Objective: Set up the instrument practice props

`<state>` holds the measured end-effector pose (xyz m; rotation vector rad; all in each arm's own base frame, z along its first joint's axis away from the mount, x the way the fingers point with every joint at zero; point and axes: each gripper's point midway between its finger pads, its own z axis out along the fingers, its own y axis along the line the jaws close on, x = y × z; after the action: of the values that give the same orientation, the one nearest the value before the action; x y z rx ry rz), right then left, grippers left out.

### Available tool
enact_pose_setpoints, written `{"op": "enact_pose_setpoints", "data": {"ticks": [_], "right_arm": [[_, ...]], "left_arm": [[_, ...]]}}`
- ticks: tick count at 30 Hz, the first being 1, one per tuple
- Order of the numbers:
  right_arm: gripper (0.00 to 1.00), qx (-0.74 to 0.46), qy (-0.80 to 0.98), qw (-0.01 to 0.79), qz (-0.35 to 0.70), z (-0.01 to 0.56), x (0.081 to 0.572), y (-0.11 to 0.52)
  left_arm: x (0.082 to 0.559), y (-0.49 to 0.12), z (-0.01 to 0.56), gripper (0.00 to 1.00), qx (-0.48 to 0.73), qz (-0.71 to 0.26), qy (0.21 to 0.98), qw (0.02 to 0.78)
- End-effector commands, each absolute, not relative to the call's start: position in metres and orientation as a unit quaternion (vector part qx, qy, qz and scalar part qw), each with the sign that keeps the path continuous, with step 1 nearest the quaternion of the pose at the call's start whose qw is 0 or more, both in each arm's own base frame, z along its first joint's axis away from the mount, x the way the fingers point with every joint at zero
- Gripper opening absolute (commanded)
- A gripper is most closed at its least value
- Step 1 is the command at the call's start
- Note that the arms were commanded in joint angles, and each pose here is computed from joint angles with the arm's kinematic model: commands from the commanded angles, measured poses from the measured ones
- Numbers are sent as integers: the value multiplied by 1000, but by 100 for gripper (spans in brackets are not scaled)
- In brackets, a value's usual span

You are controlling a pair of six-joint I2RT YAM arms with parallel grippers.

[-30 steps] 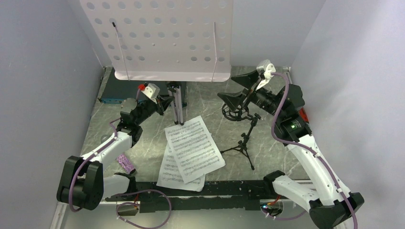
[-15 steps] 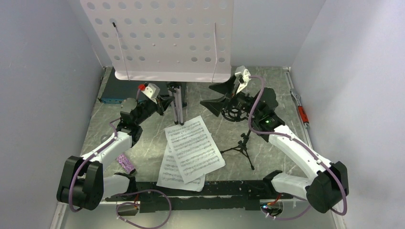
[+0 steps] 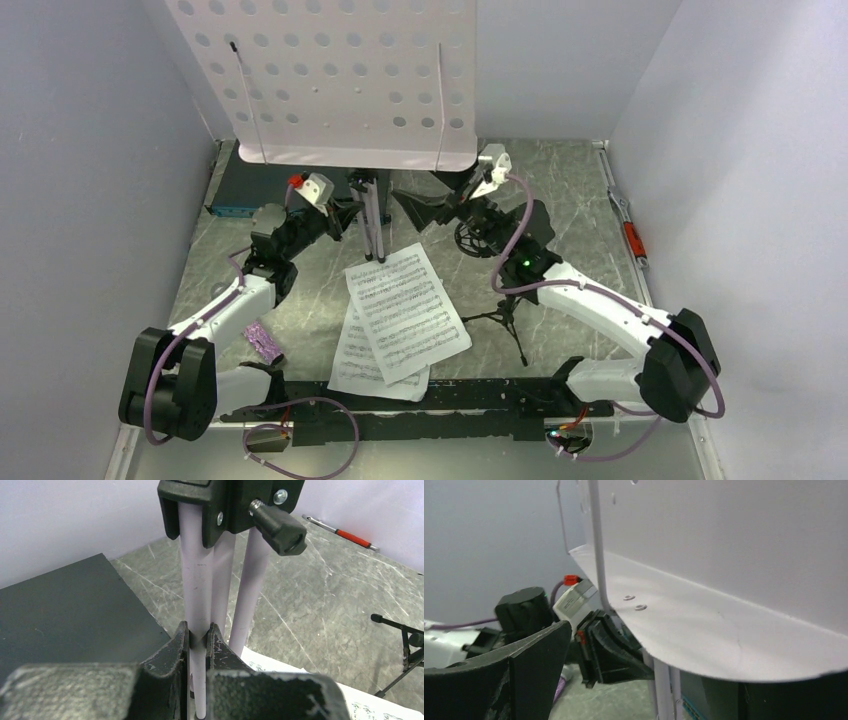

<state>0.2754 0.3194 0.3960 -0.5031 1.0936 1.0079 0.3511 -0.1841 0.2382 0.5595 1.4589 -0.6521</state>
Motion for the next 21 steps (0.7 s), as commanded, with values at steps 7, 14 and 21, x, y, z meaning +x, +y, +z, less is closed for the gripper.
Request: {"op": "enact_pose_setpoints", "data": {"ticks": [7, 14, 21], "right_arm": [[94, -220, 540, 706, 402, 382, 304, 343], [96, -168, 564, 731, 346, 378, 313, 308], [99, -156, 588, 745, 273, 383, 310, 271]], "left_arm": [[347, -190, 265, 3, 264, -296, 620, 677], [347, -190, 264, 3, 264, -294, 622, 676], [347, -190, 266, 3, 267, -293, 620, 677]]}}
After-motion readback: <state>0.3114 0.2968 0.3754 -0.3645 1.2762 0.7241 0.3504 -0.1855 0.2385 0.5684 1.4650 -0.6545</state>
